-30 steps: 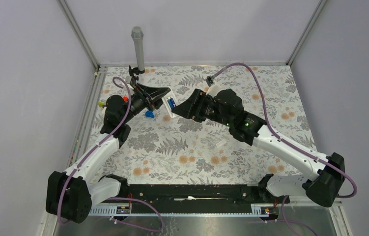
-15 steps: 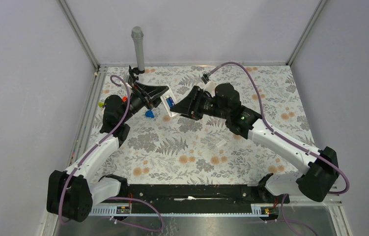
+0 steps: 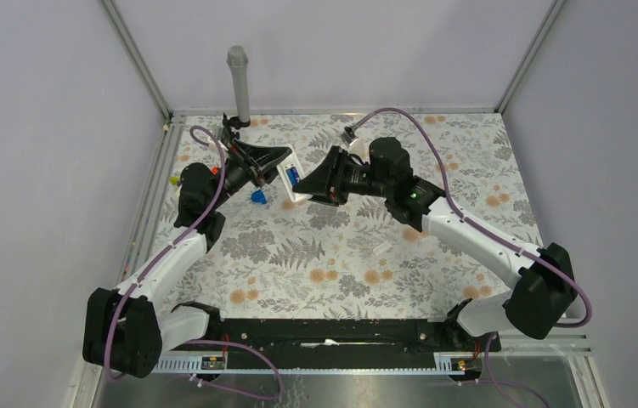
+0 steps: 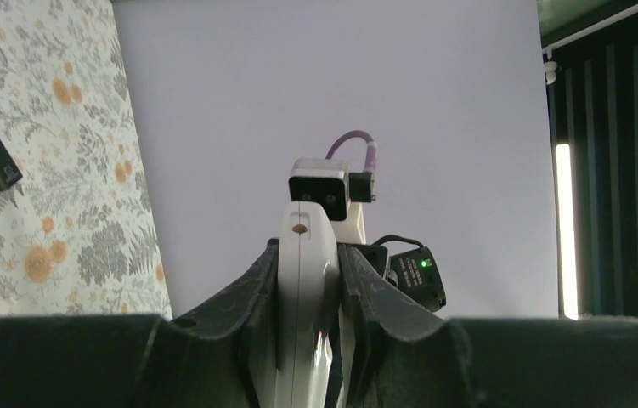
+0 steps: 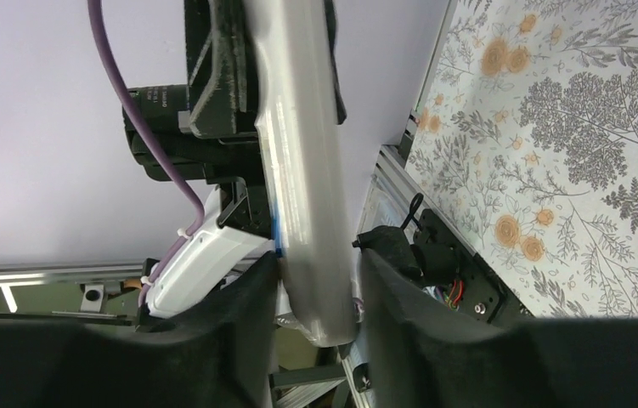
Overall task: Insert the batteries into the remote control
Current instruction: Load the battery into the remote control, then adjust the battery cover at the center of the board.
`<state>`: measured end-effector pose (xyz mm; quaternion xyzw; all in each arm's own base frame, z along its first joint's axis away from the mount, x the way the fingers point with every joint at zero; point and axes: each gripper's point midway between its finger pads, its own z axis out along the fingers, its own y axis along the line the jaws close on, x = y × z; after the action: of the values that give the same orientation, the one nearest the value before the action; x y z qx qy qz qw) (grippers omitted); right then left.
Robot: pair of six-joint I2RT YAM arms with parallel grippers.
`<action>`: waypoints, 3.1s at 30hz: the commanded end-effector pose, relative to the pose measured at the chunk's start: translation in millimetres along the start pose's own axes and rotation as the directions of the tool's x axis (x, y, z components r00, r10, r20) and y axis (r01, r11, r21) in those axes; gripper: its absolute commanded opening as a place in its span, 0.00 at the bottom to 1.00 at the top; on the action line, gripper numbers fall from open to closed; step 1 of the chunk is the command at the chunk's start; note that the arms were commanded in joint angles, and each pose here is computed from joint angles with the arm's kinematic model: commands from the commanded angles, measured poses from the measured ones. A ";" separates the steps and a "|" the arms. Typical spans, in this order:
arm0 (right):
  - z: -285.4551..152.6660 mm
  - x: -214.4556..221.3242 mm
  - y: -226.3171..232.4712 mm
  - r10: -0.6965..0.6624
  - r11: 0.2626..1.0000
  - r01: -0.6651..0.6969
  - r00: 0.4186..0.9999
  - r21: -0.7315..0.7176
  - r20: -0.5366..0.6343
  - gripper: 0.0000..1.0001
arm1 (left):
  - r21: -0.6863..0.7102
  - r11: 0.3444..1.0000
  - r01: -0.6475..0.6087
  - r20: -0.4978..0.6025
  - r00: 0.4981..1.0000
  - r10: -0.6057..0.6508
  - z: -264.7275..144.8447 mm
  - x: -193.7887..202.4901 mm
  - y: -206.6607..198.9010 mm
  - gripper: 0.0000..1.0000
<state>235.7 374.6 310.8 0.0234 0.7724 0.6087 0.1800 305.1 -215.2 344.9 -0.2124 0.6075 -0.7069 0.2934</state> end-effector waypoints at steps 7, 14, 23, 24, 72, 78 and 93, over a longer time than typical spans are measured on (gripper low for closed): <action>-8.0 -18.0 4.0 -0.143 0.986 0.149 0.986 -0.080 0.086 0.85 | 0.182 0.966 -0.186 -0.091 0.975 0.204 -7.0 18.8 -66.5 0.00; -20.1 -11.0 35.6 -0.259 0.933 0.277 0.960 -0.229 0.106 0.90 | 0.156 0.973 -0.170 -0.086 0.979 0.185 -3.3 11.4 -53.7 0.00; -12.4 -16.7 32.7 -0.276 0.937 0.291 0.956 -0.194 0.098 0.76 | 0.148 0.974 -0.170 -0.082 0.980 0.183 -2.7 8.7 -50.1 0.00; -10.1 -18.2 31.1 -0.279 0.939 0.291 0.956 -0.184 0.093 0.73 | 0.144 0.975 -0.168 -0.082 0.980 0.181 -2.9 8.8 -48.8 0.00; -140.9 -45.9 -295.4 -0.313 0.222 0.342 0.912 0.913 -0.266 0.85 | -0.324 0.787 -0.525 0.082 0.813 0.576 -49.8 -59.1 28.5 0.00; -166.3 -36.8 -325.3 -0.186 0.139 0.185 0.970 0.973 -0.158 0.58 | -0.321 0.791 -0.520 0.104 0.811 0.576 -54.4 -58.4 31.1 0.00; -155.9 -9.5 -345.4 -0.050 0.239 0.261 0.965 0.935 -0.257 0.36 | -0.330 0.784 -0.525 0.122 0.800 0.587 -61.8 -59.5 28.4 0.00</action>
<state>264.9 134.1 18.1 -0.0015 0.9899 -0.0212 0.1400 312.8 -137.6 287.1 -0.1552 0.7259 -0.4675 0.4801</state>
